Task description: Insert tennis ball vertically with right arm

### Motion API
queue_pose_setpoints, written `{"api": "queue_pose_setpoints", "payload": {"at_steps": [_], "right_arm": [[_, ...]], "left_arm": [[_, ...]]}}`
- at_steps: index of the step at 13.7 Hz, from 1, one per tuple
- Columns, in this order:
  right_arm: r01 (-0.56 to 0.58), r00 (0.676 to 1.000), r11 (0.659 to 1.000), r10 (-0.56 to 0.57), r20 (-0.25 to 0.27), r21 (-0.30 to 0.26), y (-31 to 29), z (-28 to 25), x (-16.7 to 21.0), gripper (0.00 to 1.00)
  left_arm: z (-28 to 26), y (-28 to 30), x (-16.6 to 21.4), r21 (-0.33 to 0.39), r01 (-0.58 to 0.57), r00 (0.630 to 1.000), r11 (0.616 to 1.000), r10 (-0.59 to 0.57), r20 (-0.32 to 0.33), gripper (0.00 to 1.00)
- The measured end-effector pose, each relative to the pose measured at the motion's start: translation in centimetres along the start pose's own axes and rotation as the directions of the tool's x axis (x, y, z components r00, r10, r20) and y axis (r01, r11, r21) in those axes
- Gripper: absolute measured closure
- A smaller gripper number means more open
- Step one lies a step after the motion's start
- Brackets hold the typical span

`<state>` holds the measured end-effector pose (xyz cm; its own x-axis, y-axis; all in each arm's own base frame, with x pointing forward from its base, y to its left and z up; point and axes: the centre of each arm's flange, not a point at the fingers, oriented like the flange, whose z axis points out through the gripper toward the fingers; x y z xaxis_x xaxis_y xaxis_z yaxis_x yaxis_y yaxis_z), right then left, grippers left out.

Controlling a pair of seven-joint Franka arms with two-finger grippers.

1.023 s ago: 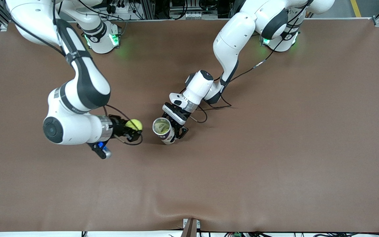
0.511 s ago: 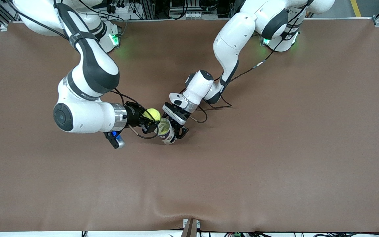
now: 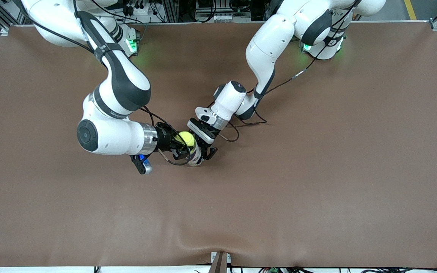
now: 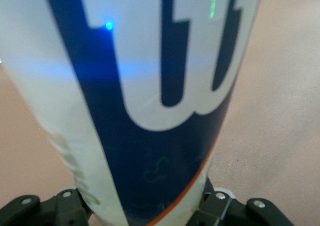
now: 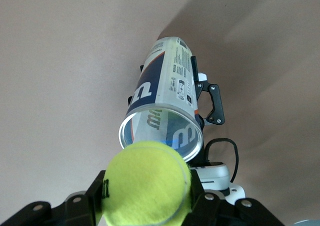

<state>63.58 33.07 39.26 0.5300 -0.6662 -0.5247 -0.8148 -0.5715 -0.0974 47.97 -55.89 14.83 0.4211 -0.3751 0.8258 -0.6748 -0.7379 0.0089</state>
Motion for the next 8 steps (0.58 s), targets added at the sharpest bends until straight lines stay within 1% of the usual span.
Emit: {"api": "queue_pose_setpoints", "payload": {"at_steps": [1, 2, 3, 4, 5, 8], "right_arm": [[-0.003, 1.0, 1.0, 0.003, 0.001, -0.002, -0.01, 0.23, 0.21, 0.32], [-0.007, 1.0, 1.0, 0.007, 0.0, -0.004, 0.01, 0.42, 0.44, 0.28], [-0.008, 1.0, 1.0, 0.008, -0.001, -0.006, 0.03, 0.51, 0.6, 0.2], [-0.009, 1.0, 1.0, 0.009, -0.002, -0.007, 0.04, 0.53, 0.67, 0.09], [-0.009, 1.0, 1.0, 0.009, -0.003, -0.007, 0.04, 0.53, 0.68, 0.01], [-0.01, 1.0, 1.0, 0.01, -0.003, -0.007, 0.04, 0.51, 0.71, 0.0]], "left_arm": [[0.0, 0.0, 0.0, 0.0, 0.0, 1.0, 1.0, 0.0, 0.0, 0.22], [0.0, 0.0, 0.0, 0.0, 0.0, 1.0, 1.0, 0.0, 0.0, 0.22], [0.0, 0.0, 0.0, 0.0, 0.0, 1.0, 1.0, 0.0, 0.0, 0.22], [0.0, -0.01, -0.01, 0.0, 0.0, 1.0, 1.0, 0.0, 0.0, 0.22], [0.0, -0.02, 0.0, 0.0, 0.0, 1.0, 1.0, 0.0, 0.0, 0.21], [0.0, -0.02, 0.02, 0.0, 0.0, 1.0, 1.0, 0.0, -0.001, 0.21]]}}
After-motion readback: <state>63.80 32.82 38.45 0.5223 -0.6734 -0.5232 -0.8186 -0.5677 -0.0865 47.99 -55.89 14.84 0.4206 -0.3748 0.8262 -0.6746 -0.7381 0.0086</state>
